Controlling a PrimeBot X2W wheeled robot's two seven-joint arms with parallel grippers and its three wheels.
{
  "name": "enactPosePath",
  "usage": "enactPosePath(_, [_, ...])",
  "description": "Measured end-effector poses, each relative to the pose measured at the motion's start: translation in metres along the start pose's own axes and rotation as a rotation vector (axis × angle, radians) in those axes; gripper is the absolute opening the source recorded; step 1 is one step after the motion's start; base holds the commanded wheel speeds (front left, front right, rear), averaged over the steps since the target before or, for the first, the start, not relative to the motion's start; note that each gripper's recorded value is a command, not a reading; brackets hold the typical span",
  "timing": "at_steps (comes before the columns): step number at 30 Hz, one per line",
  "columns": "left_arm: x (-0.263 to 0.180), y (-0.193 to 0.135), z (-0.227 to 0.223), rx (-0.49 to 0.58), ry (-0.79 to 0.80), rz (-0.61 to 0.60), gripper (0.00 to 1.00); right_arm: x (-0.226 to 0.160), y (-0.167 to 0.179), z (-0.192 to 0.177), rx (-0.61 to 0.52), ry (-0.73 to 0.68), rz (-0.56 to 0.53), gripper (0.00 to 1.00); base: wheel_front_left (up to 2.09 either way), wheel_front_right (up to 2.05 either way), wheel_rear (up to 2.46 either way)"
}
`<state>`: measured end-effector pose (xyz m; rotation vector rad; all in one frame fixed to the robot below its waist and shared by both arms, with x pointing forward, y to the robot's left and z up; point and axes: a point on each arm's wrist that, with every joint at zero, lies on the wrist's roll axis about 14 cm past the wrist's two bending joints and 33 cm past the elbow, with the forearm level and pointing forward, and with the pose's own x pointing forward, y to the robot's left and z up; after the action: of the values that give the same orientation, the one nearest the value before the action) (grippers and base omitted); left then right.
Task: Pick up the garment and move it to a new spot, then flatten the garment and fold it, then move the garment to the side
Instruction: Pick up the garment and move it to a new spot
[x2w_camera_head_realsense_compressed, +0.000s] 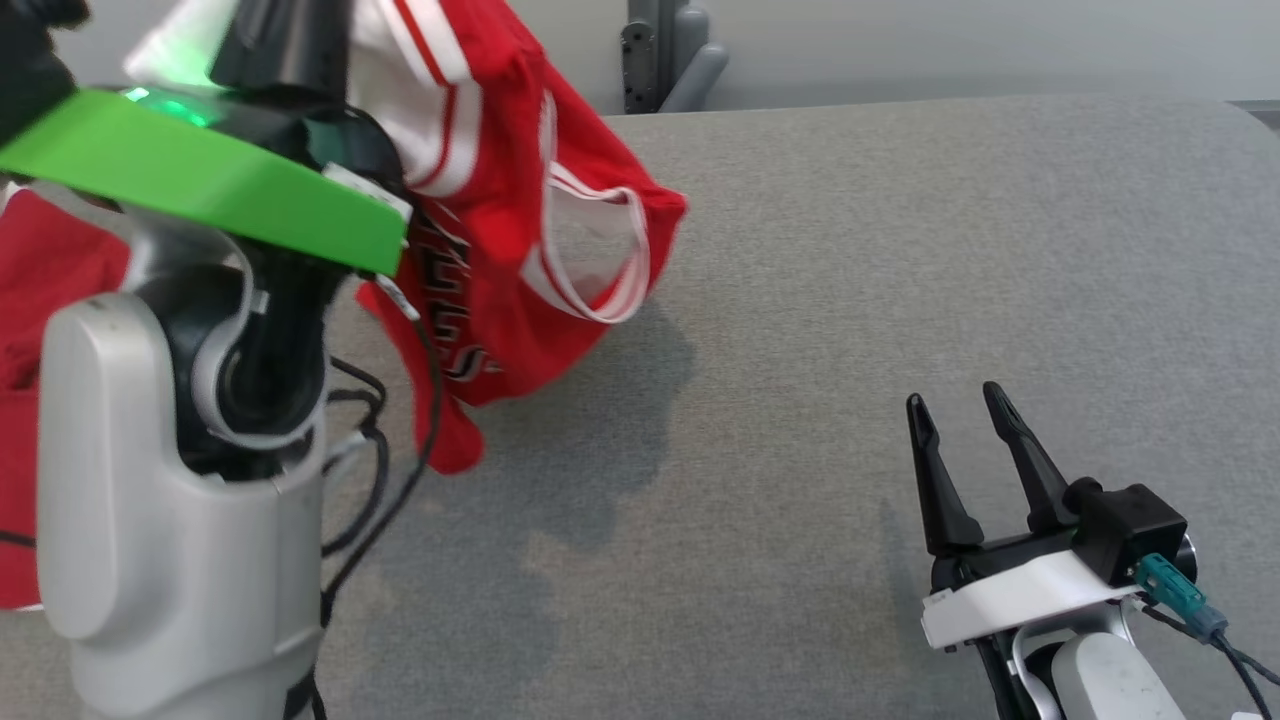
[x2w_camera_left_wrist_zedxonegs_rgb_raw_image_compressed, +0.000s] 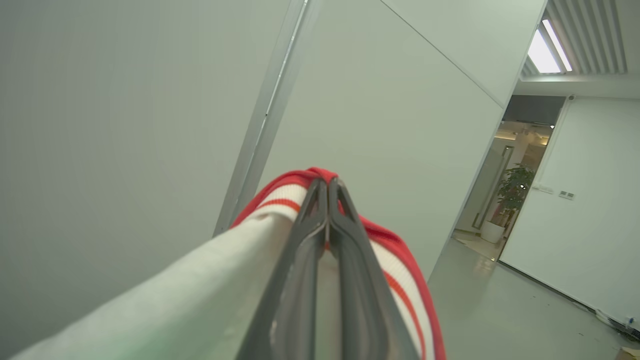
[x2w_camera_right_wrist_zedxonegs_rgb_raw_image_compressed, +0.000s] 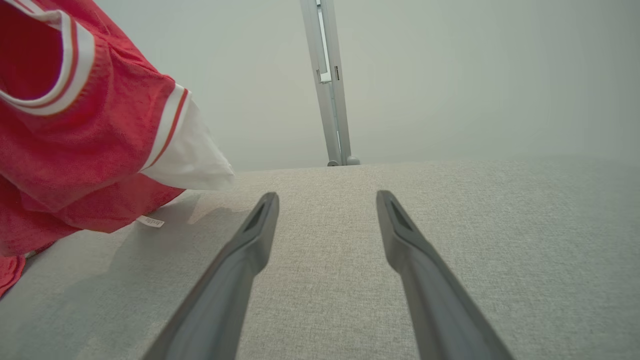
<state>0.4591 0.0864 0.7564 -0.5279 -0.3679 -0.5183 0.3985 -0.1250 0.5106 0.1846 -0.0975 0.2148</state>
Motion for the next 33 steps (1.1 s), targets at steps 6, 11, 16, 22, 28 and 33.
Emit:
enactPosePath(6, [0.001, -0.057, -0.057, -0.136, 0.133, -0.126, 0.00, -0.016, -0.030, 0.013, -0.007, -0.031, -0.098, 1.00, 0.00, 0.00, 0.00])
enactPosePath(11, [-0.001, -0.086, -0.117, -0.217, 0.259, -0.183, 0.00, -0.030, -0.050, 0.018, -0.013, -0.039, -0.170, 1.00, 0.00, 0.00, 0.00])
enactPosePath(16, [-0.014, -0.065, -0.194, -0.201, 0.424, -0.111, 0.00, -0.040, -0.067, 0.020, -0.020, -0.037, -0.226, 1.00, 0.00, 0.00, 0.00])
enactPosePath(22, [-0.048, -0.010, -0.269, -0.187, 0.575, 0.009, 0.00, -0.043, -0.077, 0.015, -0.023, -0.018, -0.259, 1.00, 0.00, 0.00, 0.00])
enactPosePath(28, [-0.085, 0.015, -0.322, -0.203, 0.704, 0.072, 0.00, -0.044, -0.085, 0.010, -0.028, -0.002, -0.281, 1.00, 0.00, 0.00, 0.00])
enactPosePath(33, [-0.095, 0.021, -0.332, -0.195, 0.729, 0.087, 0.00, -0.037, -0.079, 0.008, -0.028, 0.000, -0.258, 1.00, 0.00, 0.00, 0.00])
